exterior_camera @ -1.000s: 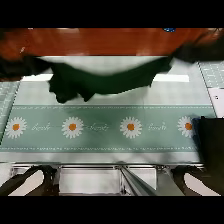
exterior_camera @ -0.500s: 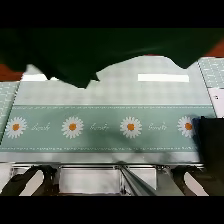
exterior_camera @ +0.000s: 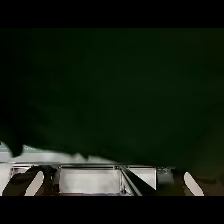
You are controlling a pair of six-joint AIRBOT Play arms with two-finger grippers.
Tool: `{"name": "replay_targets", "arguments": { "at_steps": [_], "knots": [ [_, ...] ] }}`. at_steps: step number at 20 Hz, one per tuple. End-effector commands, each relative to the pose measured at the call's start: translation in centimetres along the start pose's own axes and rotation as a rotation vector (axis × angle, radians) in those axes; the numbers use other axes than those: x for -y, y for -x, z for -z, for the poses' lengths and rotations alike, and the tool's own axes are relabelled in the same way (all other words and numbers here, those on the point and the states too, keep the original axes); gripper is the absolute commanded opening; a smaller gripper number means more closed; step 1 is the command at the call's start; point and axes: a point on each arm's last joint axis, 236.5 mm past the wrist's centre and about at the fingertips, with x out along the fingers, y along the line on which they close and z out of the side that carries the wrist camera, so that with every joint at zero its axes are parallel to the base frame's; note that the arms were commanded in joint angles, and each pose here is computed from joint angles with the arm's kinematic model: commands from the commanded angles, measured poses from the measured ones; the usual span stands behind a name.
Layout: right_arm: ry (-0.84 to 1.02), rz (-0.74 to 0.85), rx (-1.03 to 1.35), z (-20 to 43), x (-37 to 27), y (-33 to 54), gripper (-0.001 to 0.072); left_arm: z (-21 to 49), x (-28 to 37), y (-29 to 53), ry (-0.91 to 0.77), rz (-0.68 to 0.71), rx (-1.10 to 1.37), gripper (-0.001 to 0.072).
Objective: Fold the shirts.
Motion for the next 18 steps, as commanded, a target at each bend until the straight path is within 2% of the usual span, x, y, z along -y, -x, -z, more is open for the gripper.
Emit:
{"name": "replay_targets", "arguments": {
  "at_steps": [1, 4, 7, 14, 18],
  "knots": [
    [-0.083, -0.056, -0.263, 7.3, 0.7, -5.0, 0.0031, 8.9, -1.5, -6.1, 0.128, 0.085, -0.28, 0.0024],
    [-0.181, -0.056, -0.434, 15.0, 3.2, -12.3, 0.0031, 19.8, -4.2, -13.9, 0.318, 0.125, -0.512, 0.0025],
    [-0.271, -0.033, -0.601, 23.0, 6.0, -19.1, 0.0031, 26.8, -7.0, -21.1, 0.449, 0.101, -0.576, 0.0024],
    [-0.472, 0.03, -0.763, 35.0, 13.0, -34.1, 0.0031, 31.6, -13.8, -35.0, 0.623, 0.032, -0.565, 0.0025],
    [-0.552, 0.021, -0.758, 38.0, 14.7, -40.4, 0.0031, 31.9, -15.5, -40.8, 0.663, 0.039, -0.556, 0.0024]
  ]
}}
